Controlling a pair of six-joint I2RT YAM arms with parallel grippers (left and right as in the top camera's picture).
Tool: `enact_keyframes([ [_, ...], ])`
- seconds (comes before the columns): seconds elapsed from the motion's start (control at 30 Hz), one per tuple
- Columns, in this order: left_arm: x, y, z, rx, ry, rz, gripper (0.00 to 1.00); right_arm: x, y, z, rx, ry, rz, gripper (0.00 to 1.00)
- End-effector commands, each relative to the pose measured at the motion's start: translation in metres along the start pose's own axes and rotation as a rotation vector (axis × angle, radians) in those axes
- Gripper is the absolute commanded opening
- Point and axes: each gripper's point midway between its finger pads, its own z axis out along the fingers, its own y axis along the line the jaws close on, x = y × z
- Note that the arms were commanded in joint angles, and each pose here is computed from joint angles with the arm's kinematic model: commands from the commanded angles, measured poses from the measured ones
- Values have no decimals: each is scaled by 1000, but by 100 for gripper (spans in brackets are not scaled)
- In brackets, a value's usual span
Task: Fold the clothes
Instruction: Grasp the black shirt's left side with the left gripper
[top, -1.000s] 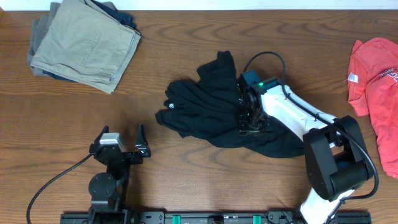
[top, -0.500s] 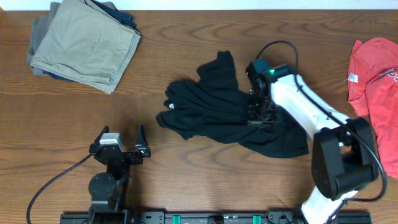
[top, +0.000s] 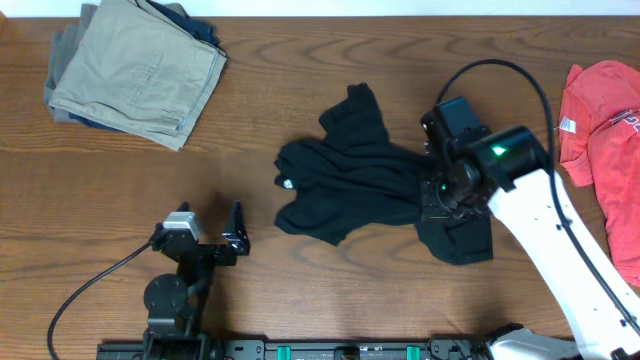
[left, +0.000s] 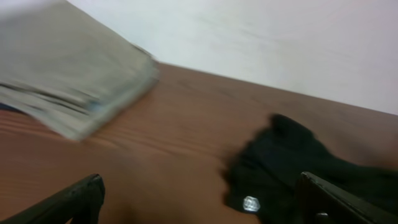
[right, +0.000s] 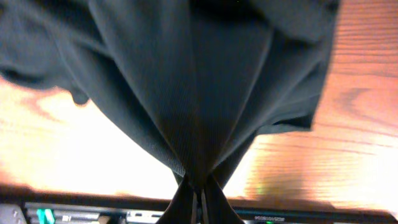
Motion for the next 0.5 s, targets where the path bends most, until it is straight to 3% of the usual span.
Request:
enact_keyframes([
  [0.0, 39, -38, -3, 235, 186, -114, 98, 0, -12, 2, 67, -31, 43, 1],
  [0.2, 62, -67, -14, 408, 357, -166, 98, 2, -12, 20, 67, -18, 43, 1],
  [0.47, 29, -85, -10, 439, 457, -166, 98, 12, -2, 49, 3, 27, 43, 2],
])
